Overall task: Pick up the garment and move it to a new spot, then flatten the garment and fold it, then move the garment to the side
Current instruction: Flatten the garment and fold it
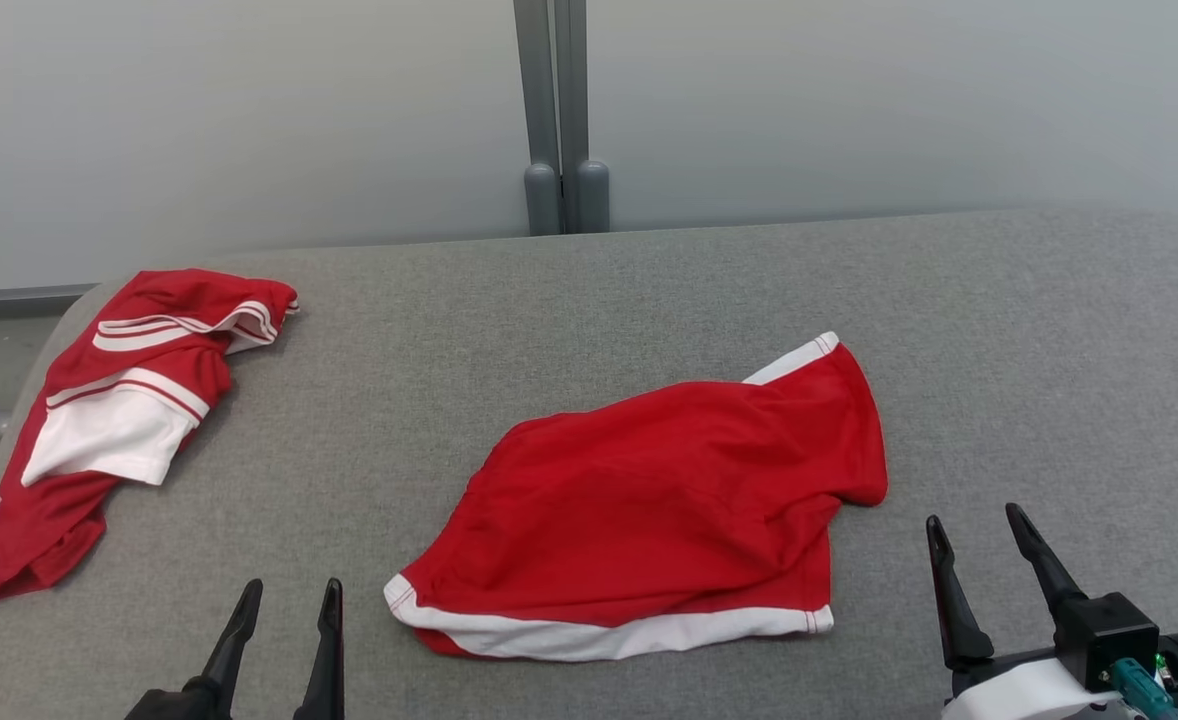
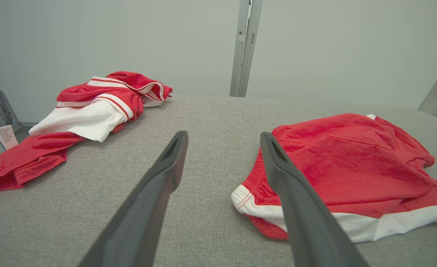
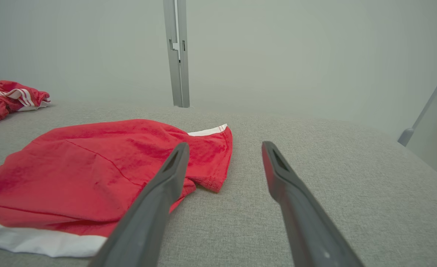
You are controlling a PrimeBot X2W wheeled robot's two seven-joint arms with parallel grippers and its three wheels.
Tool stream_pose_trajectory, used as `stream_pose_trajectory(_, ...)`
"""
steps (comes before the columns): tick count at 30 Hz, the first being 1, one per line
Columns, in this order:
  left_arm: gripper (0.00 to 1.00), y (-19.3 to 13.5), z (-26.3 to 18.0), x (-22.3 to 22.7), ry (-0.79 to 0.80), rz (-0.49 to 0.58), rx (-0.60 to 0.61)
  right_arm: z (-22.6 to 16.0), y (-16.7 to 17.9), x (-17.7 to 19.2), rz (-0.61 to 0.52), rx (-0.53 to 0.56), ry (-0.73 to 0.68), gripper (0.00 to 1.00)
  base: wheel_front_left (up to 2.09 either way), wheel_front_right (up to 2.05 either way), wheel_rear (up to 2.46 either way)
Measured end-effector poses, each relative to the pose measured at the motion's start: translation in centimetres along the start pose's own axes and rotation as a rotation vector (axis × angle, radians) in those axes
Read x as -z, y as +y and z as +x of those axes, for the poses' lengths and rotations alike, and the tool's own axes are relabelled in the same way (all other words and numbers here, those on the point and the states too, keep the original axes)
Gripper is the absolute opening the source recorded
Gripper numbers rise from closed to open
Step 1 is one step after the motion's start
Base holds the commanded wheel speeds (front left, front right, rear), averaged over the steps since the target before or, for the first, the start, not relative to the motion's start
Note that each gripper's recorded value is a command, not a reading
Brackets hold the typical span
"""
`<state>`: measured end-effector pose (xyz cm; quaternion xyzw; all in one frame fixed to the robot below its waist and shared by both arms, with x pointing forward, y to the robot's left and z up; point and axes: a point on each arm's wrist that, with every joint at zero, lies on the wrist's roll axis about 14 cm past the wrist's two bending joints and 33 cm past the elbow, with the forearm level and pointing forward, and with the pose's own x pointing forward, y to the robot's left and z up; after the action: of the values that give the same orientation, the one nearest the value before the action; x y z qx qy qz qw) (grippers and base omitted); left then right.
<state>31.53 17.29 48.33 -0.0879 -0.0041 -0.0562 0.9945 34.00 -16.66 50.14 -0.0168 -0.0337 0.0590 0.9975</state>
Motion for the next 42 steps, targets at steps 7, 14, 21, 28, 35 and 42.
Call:
stream_pose_trajectory(7,1.00,-0.8,-0.2,2.1,0.070,-0.018,0.034,-0.4,3.3,1.4,0.078,-0.089,0.045,1.00,0.00,0.00,0.00)
stream_pose_trajectory(14,1.00,-1.6,0.6,5.6,0.241,0.024,0.147,-1.5,6.4,7.7,0.068,-0.228,0.297,1.00,0.00,0.00,0.00)
stream_pose_trajectory(21,1.00,-2.4,2.0,6.6,0.350,0.058,0.243,-0.9,8.7,9.8,0.073,-0.308,0.419,1.00,0.00,0.00,0.00)
stream_pose_trajectory(28,1.00,-2.8,2.7,8.2,0.450,0.078,0.321,0.0,8.9,10.6,0.072,-0.332,0.449,1.00,0.00,0.00,0.00)
stream_pose_trajectory(35,1.00,-2.8,4.1,9.6,0.514,0.098,0.371,1.1,9.2,11.2,0.077,-0.347,0.459,1.00,0.00,0.00,0.00)
stream_pose_trajectory(42,0.70,-2.1,4.1,12.0,0.624,0.094,0.389,1.9,10.3,11.7,0.087,-0.387,0.474,0.52,0.00,0.00,0.00)
